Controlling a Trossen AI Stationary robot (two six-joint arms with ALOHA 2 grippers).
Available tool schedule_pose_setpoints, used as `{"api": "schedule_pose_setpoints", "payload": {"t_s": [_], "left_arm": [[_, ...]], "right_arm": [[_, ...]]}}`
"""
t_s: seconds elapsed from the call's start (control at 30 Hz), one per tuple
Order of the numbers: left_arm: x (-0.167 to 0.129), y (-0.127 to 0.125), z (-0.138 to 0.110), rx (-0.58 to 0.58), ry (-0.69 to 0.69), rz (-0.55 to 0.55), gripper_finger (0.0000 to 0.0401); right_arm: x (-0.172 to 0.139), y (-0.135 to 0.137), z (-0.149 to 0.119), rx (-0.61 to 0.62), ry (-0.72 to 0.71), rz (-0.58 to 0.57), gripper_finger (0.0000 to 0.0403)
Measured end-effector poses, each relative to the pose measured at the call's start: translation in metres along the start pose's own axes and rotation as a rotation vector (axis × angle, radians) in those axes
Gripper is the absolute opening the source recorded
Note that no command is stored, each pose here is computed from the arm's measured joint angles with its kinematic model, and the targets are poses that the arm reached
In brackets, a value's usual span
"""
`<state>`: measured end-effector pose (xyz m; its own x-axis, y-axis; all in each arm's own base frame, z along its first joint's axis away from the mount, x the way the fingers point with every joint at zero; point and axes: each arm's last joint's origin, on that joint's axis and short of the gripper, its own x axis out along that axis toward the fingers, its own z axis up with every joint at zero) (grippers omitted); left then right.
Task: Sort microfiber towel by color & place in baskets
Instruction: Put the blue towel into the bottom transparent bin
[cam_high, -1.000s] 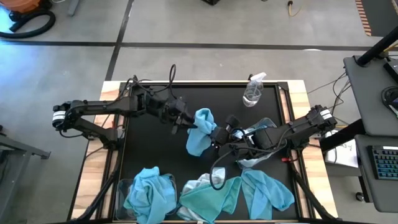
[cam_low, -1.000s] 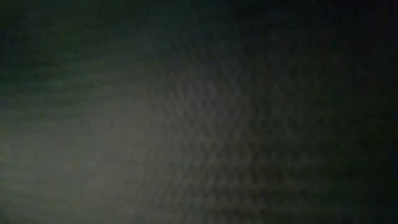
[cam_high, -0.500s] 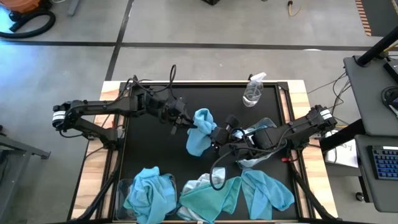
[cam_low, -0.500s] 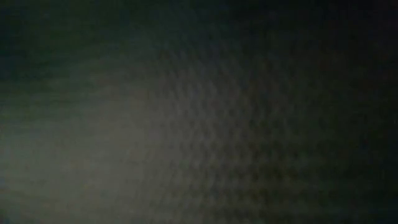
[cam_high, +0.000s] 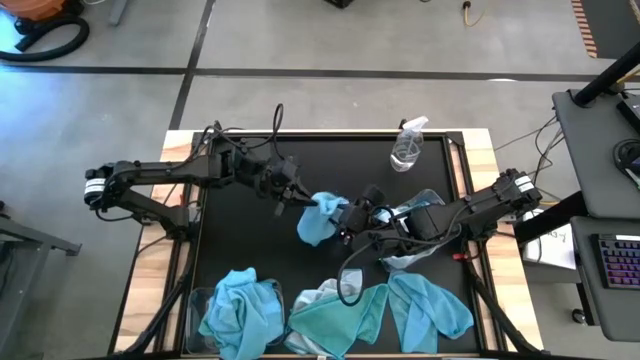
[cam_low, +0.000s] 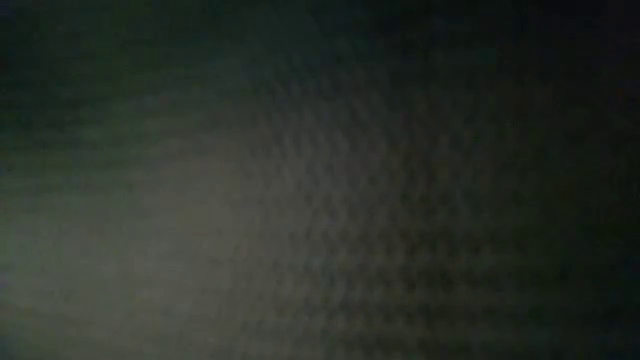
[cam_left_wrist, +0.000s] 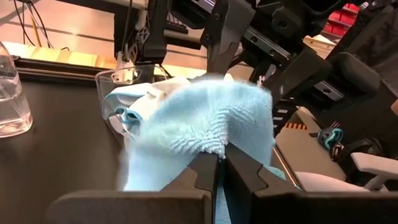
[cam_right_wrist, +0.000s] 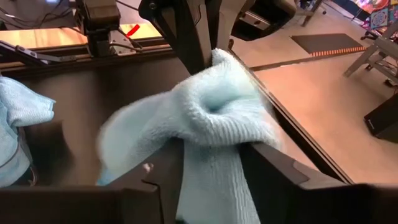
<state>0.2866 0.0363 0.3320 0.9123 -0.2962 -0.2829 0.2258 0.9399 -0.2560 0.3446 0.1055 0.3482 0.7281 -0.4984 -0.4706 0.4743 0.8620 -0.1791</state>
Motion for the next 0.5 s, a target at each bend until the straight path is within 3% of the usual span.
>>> {"api": "schedule_pose_setpoints", "payload": {"t_s": [0.27, 0.5], "left_arm": [[-0.004, -0.002, 0.002, -0.021, -0.010, -0.001, 0.0000], [-0.033, -0.018, 0.012, -0.002, -0.049, -0.007, 0.0000]], "right_arm": [[-0.001, -0.003, -0.005, -0.041, 0.039, -0.015, 0.0176], [-0.004, -0.010, -0.012, -0.065, 0.107, -0.046, 0.0169]]}}
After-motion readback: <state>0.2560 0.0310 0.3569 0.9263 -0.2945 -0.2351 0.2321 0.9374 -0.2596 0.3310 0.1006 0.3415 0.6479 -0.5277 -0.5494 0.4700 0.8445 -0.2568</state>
